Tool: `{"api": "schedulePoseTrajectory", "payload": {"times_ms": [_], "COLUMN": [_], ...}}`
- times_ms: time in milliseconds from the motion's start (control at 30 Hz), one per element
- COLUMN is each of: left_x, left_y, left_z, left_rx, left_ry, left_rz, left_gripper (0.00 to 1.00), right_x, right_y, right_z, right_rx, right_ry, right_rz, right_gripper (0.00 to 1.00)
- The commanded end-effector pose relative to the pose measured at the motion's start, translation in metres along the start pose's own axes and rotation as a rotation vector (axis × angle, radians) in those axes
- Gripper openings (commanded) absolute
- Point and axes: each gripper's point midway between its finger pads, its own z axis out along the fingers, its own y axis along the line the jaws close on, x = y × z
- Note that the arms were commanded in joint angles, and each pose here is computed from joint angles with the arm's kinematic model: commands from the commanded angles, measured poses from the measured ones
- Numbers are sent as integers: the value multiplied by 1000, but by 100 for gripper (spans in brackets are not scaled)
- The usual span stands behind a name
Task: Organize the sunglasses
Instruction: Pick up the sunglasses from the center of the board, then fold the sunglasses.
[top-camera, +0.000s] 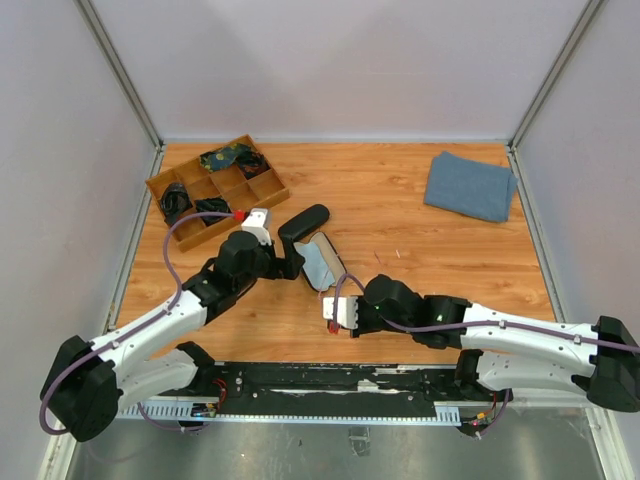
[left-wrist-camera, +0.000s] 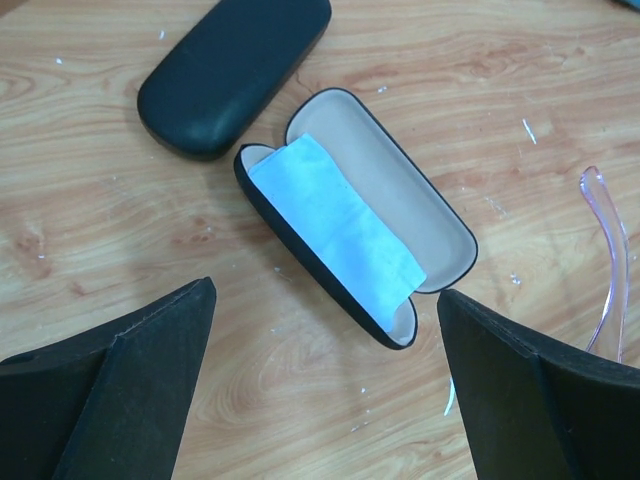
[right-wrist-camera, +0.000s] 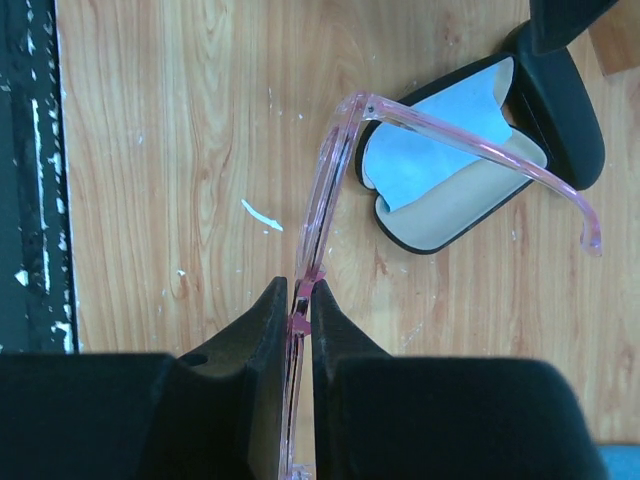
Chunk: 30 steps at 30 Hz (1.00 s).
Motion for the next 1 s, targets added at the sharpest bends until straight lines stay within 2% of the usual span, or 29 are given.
{"api": "schedulePoseTrajectory", "payload": {"times_ms": [0, 300, 567, 967], "left_x": [-4, 8, 36, 66], "left_y": [-20, -57, -87, -125], "left_z": [3, 13, 25, 14], "left_rx": [62, 119, 170, 400], "left_ry": [20, 60, 169, 267], "left_rz": [33, 72, 164, 262], "left_gripper": [100, 100, 100, 100], "right_x": [8, 8, 5, 6], "right_y": [-2, 7, 6, 6], "right_z": [0, 5, -1, -11], "right_rx": [26, -15, -14, 2], "right_ry": [64, 79, 69, 38], "right_rz": [-120, -171, -197, -206], "right_gripper": [1, 1, 1, 1]}}
